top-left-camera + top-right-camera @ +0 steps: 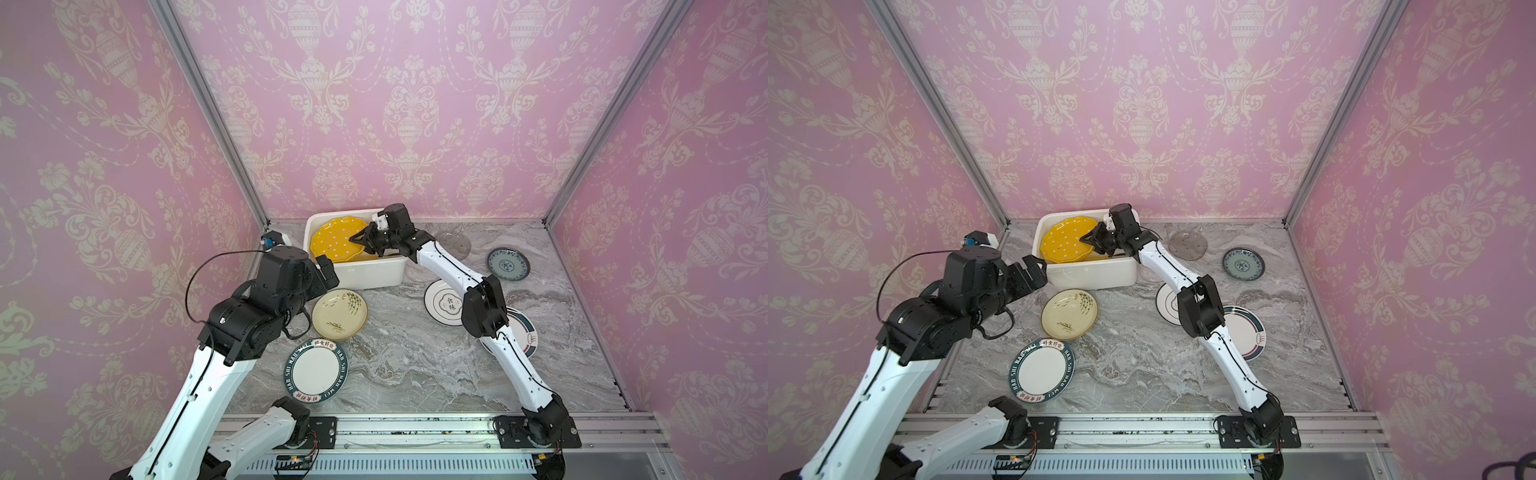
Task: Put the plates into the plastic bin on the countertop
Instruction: 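Lower the yellow polka-dot plate into the white bin with the right gripper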
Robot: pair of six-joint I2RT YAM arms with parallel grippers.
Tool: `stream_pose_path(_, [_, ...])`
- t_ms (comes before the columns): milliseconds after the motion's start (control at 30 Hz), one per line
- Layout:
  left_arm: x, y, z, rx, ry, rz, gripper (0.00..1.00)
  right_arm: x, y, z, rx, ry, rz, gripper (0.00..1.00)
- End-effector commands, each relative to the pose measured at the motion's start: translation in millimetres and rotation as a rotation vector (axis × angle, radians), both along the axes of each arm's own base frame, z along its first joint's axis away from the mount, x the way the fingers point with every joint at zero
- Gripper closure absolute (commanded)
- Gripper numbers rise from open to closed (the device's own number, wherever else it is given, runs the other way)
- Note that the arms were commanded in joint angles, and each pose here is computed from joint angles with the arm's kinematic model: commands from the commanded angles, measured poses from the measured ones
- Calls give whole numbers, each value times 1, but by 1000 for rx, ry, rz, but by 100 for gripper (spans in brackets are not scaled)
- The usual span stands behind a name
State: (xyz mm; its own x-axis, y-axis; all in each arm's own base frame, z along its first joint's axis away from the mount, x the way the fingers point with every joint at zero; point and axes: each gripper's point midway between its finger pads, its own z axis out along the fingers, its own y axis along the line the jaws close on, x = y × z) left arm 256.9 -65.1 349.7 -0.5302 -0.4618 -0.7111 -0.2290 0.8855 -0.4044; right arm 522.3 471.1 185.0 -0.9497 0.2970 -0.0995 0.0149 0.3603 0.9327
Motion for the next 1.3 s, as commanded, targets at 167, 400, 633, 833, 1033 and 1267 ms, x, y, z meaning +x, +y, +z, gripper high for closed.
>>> stream_pose_path(167, [-1, -4, -22, -39, 63, -4, 1, 4, 7, 47, 81, -178, 49, 95])
stream_pose_path(400, [-4, 0, -30, -40, 89, 3, 1, 3, 12, 17, 30, -156, 56, 93])
stream_pose_path(633, [-3, 3, -35, -44, 104, 6, 1, 1, 13, -3, -21, -152, 61, 91])
stream_pose_path(833, [-4, 5, -38, -52, 111, 9, 1, 1, 12, -16, -68, -159, 58, 90])
stream_pose_path(1033, [-8, 10, -43, -51, 120, 19, 1, -2, 13, -27, -114, -172, 67, 87])
stream_pose_path(1267, [-12, 14, -48, -56, 129, 29, 1, -3, 11, -38, -143, -163, 68, 82])
